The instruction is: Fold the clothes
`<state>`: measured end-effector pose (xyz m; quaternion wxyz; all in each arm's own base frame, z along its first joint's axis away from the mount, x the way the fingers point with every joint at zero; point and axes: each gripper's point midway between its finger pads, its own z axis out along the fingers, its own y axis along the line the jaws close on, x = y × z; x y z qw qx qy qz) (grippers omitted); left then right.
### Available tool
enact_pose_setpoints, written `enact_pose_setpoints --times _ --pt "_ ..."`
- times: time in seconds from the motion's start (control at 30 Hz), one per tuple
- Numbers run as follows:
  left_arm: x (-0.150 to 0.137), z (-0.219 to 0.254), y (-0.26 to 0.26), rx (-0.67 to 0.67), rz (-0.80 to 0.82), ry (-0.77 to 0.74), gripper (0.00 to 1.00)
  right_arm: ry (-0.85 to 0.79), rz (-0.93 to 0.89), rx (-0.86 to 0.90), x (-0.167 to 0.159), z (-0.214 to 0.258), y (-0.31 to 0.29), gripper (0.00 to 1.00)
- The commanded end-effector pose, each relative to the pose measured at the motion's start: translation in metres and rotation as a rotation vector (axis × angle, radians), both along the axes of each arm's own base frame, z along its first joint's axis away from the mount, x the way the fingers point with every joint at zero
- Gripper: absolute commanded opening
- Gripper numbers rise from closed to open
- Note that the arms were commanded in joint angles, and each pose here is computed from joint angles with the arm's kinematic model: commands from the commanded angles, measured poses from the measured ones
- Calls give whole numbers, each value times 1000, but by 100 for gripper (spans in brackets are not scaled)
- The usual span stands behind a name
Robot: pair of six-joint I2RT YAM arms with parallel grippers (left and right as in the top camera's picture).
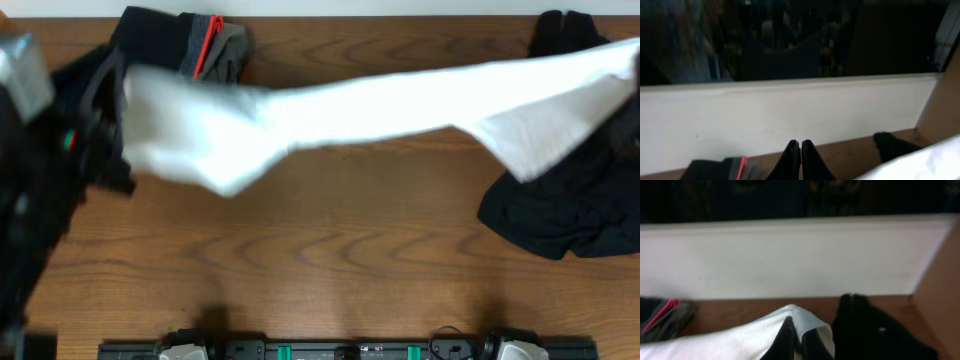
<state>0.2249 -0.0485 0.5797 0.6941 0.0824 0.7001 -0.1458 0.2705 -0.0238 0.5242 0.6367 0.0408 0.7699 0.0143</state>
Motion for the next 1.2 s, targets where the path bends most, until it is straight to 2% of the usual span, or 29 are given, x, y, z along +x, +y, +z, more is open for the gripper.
enact_pose_setpoints --times 0.0,0.1,0.27,0.5,0.73,0.87,1.17 --pt "17 -11 6 2 27 44 6 -9 -99 -38 1 5 -19 1" --pt "30 -16 7 -15 28 70 6 5 -104 -37 10 1 -22 1" --pt "74 -43 9 -39 11 182 6 95 -88 -20 47 -25 -27 1" --pt "129 -117 -16 -84 -187 459 6 221 -38 14 90 -66 -26 1" --pt "164 -185 -48 26 -352 615 6 298 -36 27 110 -92 -30 1" --pt "166 -219 -82 105 -468 690 6 318 -42 31 117 -100 -33 1" --pt "144 -320 -164 247 -731 952 6 328 -63 36 118 -104 -42 1"
